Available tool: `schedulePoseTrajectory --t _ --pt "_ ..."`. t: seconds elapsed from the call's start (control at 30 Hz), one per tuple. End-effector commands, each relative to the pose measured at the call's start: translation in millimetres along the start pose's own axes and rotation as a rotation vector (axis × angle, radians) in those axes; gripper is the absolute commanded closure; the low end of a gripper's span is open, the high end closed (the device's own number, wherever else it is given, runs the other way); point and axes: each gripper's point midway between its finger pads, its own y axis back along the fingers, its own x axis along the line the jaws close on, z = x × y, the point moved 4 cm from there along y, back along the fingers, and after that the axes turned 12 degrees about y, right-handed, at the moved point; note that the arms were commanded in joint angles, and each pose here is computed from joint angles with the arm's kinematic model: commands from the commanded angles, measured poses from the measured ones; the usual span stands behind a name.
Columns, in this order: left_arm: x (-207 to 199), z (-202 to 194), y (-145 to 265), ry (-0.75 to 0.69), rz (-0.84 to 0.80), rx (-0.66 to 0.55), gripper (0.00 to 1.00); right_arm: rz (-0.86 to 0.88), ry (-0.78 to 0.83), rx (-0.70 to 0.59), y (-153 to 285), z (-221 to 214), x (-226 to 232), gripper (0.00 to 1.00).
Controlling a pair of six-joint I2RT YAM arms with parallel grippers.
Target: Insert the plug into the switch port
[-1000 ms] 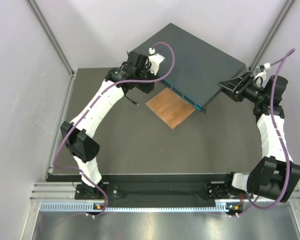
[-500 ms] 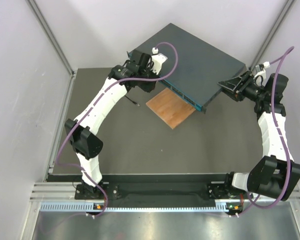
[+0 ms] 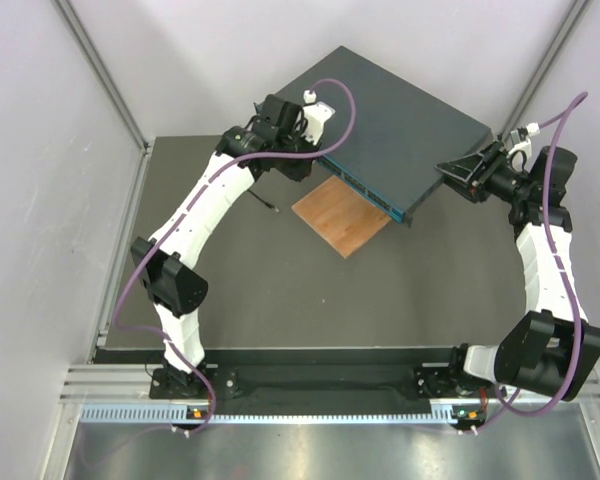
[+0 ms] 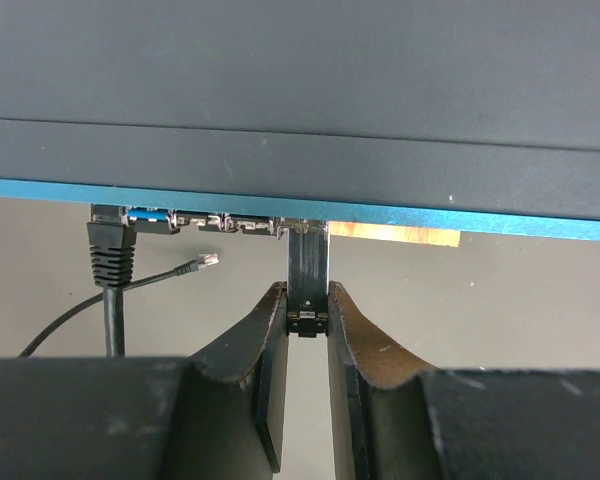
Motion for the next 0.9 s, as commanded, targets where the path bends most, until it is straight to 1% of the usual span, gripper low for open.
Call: schedulePoseTrajectory --t 0.0,0.1,0.17,0.27,0.37,0.5,0.63,0.67,0.8,0.87 --pt "-8.0 48.1 17.0 0.009 -0.031 -0.195 1.00 0.081 0.245 -0.030 -6.5 14.3 23.6 1.00" --pt "-10.5 52.2 16.0 0.023 -0.050 -0.213 0.98 0.082 0.247 -0.031 -5.6 14.3 24.3 1.00" --pt "-14.1 54.8 13.4 0.035 -0.066 -0.226 0.93 0.085 0.249 -0.030 -5.9 14.3 25.0 1.00" --pt "-16.0 58.7 9.1 0.058 -0.083 -0.250 0.90 0.087 0.245 -0.027 -6.8 13.4 25.0 1.00" --pt "-18.8 60.2 3.2 0.080 -0.100 -0.262 0.90 0.091 0.242 -0.025 -7.0 12.8 25.6 1.00" --pt "-21.8 68.8 -0.1 0.092 -0.114 -0.308 0.90 0.099 0.230 -0.025 -8.4 12.8 25.8 1.00" --pt "-23.7 71.9 -0.1 0.084 -0.118 -0.343 0.81 0.102 0.229 -0.026 -8.6 13.5 26.3 1.00" --pt "-25.1 71.6 1.1 0.081 -0.123 -0.344 0.75 0.102 0.230 -0.027 -8.6 13.7 26.4 1.00" --pt "-23.0 60.9 9.1 0.067 -0.116 -0.309 0.62 0.098 0.227 -0.027 -9.3 14.8 25.0 1.00" --pt "-20.2 52.2 18.0 0.061 -0.092 -0.282 0.58 0.099 0.223 -0.022 -9.7 13.7 24.6 1.00"
